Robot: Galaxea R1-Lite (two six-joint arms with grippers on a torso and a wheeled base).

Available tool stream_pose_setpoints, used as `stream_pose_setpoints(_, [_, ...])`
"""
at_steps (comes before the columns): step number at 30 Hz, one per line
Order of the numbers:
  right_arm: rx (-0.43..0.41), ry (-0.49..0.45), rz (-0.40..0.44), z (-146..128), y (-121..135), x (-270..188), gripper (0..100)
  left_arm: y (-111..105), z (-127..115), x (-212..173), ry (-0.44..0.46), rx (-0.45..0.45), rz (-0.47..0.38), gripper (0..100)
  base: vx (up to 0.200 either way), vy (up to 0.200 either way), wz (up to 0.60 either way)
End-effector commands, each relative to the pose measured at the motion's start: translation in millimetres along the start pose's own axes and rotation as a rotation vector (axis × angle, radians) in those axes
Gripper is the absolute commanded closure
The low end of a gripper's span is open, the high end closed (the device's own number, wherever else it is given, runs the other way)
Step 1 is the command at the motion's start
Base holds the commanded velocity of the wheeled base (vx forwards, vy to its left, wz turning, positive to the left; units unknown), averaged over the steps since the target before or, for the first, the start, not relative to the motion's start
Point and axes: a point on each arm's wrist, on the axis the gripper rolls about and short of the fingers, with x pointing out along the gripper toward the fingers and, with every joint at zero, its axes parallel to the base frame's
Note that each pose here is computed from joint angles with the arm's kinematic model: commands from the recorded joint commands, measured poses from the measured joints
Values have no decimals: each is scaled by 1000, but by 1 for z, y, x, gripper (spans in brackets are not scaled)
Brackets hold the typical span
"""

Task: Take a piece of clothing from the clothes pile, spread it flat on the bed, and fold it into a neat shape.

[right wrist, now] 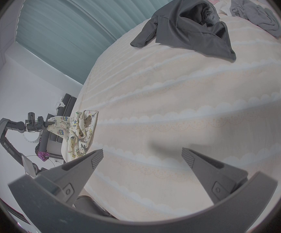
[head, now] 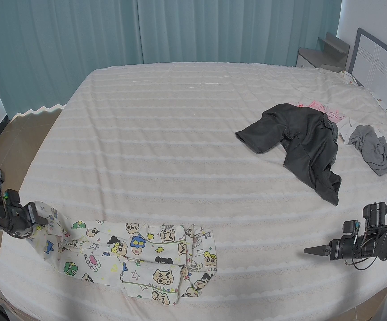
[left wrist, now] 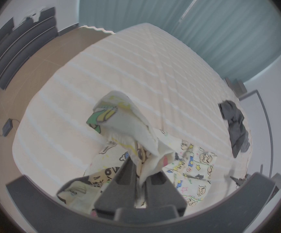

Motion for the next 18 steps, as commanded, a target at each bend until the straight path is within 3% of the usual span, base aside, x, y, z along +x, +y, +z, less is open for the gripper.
stream_pose_setpoints(1, [4, -3, -2, 0, -1, 0, 0, -72, -32, -10, 8, 130, -34, 100, 0, 0, 0])
stream_pose_setpoints(2, [4, -3, -2, 0, -1, 0, 0, -92, -42, -6, 12, 168, -16, 100, 0, 0, 0])
stream_pose_setpoints(9, [5, -1, 10, 0, -1, 0, 0, -156, -82, 16, 24, 318, -42, 100, 0, 0, 0])
stream_pose_setpoints(18, [3, 1, 12, -1, -1, 0, 0, -212, -128, 61, 30, 385, -58, 100, 0, 0, 0])
